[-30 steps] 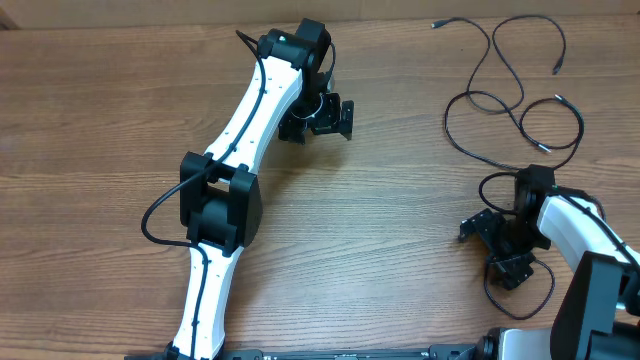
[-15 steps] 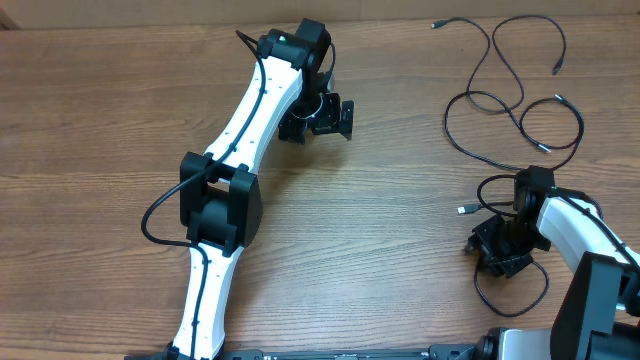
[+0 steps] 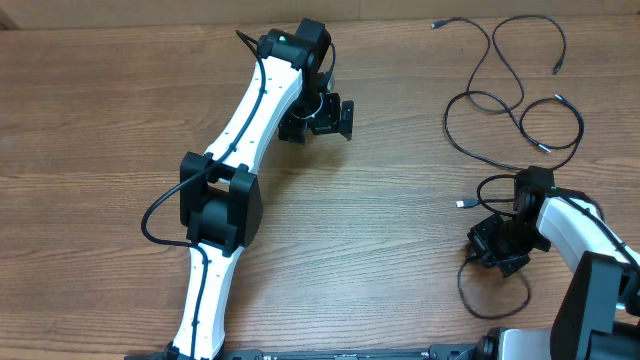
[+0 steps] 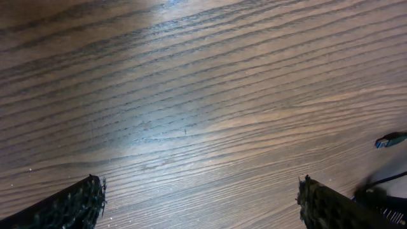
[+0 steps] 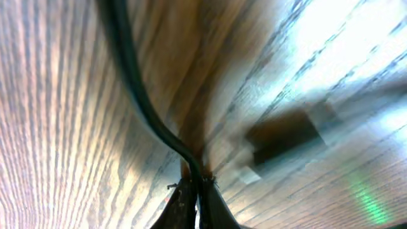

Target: Untangle cables

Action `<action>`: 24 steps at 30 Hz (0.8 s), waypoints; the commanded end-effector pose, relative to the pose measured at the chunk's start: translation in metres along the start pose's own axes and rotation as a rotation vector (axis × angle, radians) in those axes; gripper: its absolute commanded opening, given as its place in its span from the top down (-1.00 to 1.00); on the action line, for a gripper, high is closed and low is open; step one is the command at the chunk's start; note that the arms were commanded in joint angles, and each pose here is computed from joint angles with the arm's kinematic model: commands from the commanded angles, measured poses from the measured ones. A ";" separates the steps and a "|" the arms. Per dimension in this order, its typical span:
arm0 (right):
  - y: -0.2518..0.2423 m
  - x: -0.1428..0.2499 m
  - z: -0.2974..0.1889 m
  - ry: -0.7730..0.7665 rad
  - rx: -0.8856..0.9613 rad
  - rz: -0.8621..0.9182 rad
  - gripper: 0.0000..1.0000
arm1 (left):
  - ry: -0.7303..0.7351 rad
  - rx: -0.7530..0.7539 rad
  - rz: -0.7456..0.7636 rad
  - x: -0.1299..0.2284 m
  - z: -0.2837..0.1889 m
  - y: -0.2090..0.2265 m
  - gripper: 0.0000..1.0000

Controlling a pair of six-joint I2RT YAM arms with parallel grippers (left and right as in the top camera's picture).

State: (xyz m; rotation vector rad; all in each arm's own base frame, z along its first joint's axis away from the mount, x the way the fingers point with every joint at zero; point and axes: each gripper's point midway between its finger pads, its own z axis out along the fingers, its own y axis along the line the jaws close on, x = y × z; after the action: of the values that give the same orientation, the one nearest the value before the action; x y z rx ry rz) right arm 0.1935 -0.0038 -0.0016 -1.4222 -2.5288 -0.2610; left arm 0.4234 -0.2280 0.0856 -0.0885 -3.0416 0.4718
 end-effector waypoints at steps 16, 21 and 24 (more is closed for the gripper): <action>0.033 -0.008 -0.013 0.022 -0.129 0.156 0.93 | -0.027 0.006 0.008 -0.004 -0.008 -0.005 -0.99; 0.039 -0.015 -0.018 0.042 -0.194 0.223 0.93 | -0.026 0.006 0.008 -0.004 -0.008 -0.004 -0.99; 0.045 -0.021 -0.022 0.049 -0.249 0.238 0.93 | -0.027 0.006 0.009 -0.004 -0.008 -0.005 -0.99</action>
State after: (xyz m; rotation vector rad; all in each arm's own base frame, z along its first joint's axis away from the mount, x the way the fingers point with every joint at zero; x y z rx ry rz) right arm 0.2269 -0.0005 0.0071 -1.7032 -2.3607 -0.4708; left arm 0.4234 -0.2279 0.0856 -0.0885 -3.0419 0.4713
